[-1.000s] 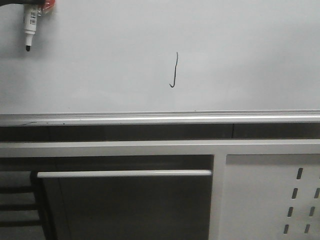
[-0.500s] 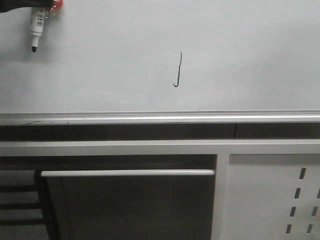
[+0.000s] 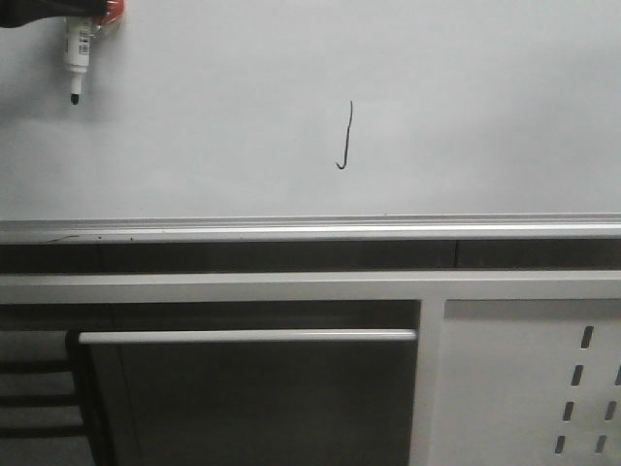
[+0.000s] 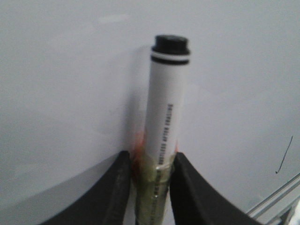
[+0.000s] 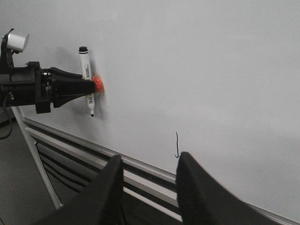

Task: Write number 1 on whiteboard

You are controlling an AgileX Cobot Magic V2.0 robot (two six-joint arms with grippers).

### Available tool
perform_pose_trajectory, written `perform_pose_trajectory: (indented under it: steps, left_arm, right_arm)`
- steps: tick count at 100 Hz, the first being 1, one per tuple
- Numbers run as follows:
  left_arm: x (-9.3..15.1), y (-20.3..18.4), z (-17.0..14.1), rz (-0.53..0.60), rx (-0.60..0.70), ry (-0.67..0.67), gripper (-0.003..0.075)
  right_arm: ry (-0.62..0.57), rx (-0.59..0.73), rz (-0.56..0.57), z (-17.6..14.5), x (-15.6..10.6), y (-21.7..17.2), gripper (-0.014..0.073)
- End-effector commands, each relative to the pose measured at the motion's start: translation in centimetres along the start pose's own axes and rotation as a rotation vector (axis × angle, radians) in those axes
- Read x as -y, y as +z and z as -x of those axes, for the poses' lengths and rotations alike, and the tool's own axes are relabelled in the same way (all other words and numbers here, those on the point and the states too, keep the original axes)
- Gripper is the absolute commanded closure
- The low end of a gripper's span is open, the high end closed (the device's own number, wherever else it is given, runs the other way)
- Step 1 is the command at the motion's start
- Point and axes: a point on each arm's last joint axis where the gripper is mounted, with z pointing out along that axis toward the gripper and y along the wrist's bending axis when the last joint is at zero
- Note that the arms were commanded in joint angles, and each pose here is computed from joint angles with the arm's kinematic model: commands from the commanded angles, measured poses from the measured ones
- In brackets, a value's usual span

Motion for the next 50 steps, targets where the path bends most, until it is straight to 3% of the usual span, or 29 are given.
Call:
perform_pose_trajectory:
  steps: [1,27,50]
  left_arm:
    - [-0.41,0.09,1.56,0.020,0.063,-0.056,0.0414]
    - [-0.57,0.10,1.28,0.038,0.032,-0.057,0.0384]
    - [-0.62,0.01,1.26,0.045,0.025,-0.082,0.0250]
  right_arm:
    - [-0.019,0.036,0.023,0.97,-0.26,-0.09,0.0358]
    - [-0.019,0.036,0.023,0.97,-0.26,-0.09,0.0358]
    - [-0.019,0.036,0.023,0.97,-0.26,-0.09,0.0358]
